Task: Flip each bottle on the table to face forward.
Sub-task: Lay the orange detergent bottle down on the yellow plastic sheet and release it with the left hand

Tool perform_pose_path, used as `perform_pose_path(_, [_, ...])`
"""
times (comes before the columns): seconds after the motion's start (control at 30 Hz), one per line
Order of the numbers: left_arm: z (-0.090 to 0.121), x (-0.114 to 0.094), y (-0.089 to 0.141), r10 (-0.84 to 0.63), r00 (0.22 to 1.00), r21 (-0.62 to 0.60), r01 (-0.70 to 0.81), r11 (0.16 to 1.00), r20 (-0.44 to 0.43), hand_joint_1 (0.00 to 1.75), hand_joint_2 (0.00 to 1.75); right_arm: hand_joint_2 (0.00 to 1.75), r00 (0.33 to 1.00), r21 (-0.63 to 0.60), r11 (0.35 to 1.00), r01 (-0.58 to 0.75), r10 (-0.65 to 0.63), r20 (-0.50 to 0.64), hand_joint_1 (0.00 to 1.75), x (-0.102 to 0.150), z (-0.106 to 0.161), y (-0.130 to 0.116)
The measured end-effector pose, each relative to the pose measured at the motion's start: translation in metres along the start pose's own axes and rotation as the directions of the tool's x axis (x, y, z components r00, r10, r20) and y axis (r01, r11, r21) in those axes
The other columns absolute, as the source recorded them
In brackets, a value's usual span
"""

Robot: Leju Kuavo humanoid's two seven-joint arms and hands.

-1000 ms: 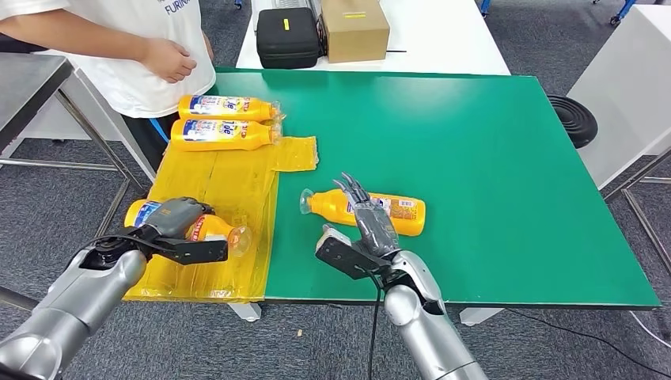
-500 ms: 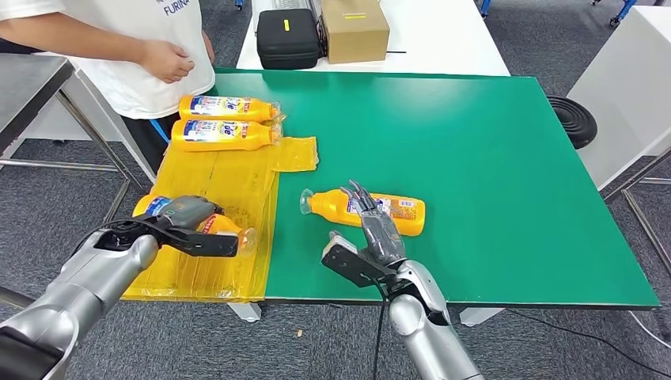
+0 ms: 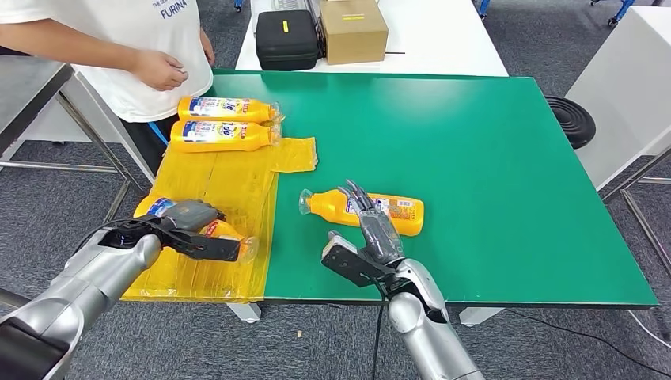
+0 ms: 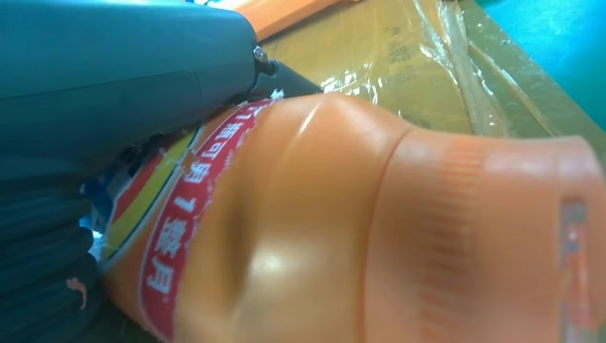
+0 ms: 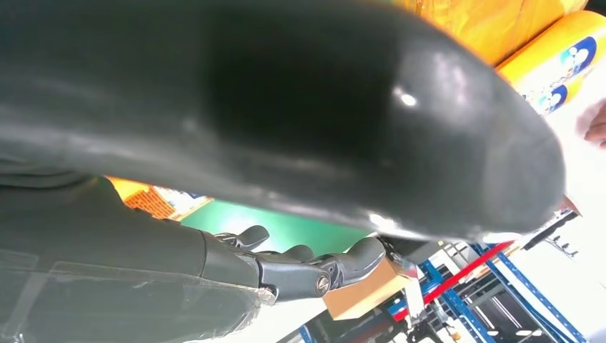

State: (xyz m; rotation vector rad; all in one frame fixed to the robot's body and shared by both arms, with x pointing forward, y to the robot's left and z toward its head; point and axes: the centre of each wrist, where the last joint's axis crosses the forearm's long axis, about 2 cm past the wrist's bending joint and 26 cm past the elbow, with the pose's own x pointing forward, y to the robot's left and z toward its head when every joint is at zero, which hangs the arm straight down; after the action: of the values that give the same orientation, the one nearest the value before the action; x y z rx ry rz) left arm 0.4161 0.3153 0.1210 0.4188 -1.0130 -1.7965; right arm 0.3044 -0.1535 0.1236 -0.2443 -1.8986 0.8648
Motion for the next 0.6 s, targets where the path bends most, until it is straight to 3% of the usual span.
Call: perform_pose_path(0.6, [0.0003, -0.0062, 0.0019, 0.058, 0.998, -0.083, -0.056, 0.995, 0.015, 0.0, 1.75, 0.0, 1.0, 0.007, 1.0, 0.013, -0.013, -0.009, 0.0, -0.0048, -0.0017, 0.0052])
